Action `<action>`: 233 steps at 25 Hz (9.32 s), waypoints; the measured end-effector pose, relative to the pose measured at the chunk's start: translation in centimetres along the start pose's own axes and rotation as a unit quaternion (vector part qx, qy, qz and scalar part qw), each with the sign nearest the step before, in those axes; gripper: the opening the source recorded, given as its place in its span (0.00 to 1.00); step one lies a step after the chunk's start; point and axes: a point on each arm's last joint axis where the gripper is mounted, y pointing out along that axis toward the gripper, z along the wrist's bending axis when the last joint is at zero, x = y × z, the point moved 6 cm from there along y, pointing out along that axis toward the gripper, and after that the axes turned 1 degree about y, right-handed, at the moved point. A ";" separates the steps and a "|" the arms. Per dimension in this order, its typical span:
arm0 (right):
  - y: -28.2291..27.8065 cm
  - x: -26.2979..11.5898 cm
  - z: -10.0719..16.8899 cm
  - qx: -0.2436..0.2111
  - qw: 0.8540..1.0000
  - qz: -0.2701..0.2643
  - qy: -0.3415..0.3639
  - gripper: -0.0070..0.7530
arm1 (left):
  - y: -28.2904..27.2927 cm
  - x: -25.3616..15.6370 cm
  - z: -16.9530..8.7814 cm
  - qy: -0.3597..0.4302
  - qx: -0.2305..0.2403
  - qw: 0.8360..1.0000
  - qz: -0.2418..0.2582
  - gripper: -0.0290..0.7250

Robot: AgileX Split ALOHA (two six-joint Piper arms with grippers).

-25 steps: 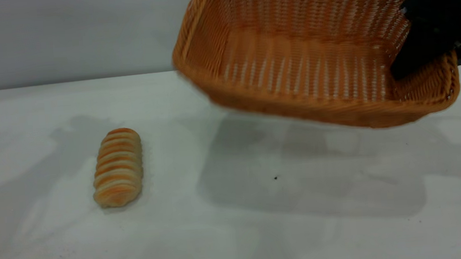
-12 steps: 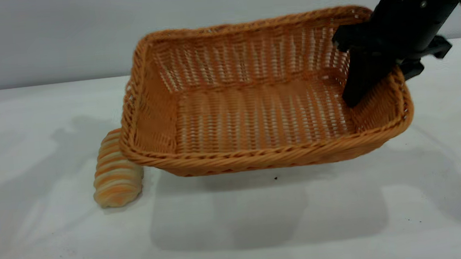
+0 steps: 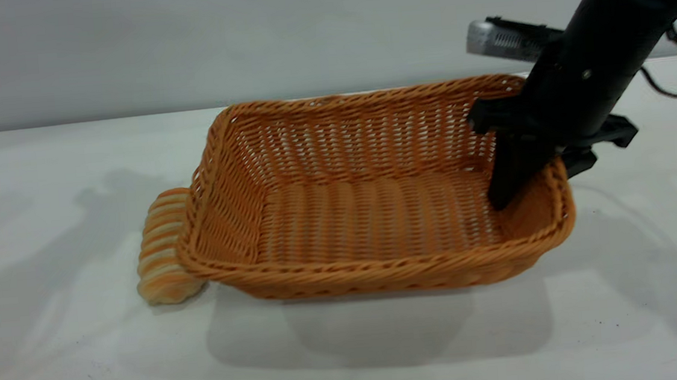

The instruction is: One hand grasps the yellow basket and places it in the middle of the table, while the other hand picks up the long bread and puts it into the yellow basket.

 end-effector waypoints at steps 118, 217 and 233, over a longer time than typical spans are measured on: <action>-25.6 -29.0 1.2 -0.071 0.939 -0.321 -0.100 0.57 | 12.6 -17.0 0.7 -0.191 -0.135 0.955 0.181 0.47; -25.9 -30.4 0.7 -0.092 0.923 -0.354 -0.123 0.41 | -42.6 -9.0 -15.9 0.065 0.097 0.980 -0.159 0.59; -25.9 -30.4 0.8 -0.088 0.922 -0.353 -0.129 0.41 | -35.3 -23.1 -17.0 0.020 0.075 0.994 -0.075 0.59</action>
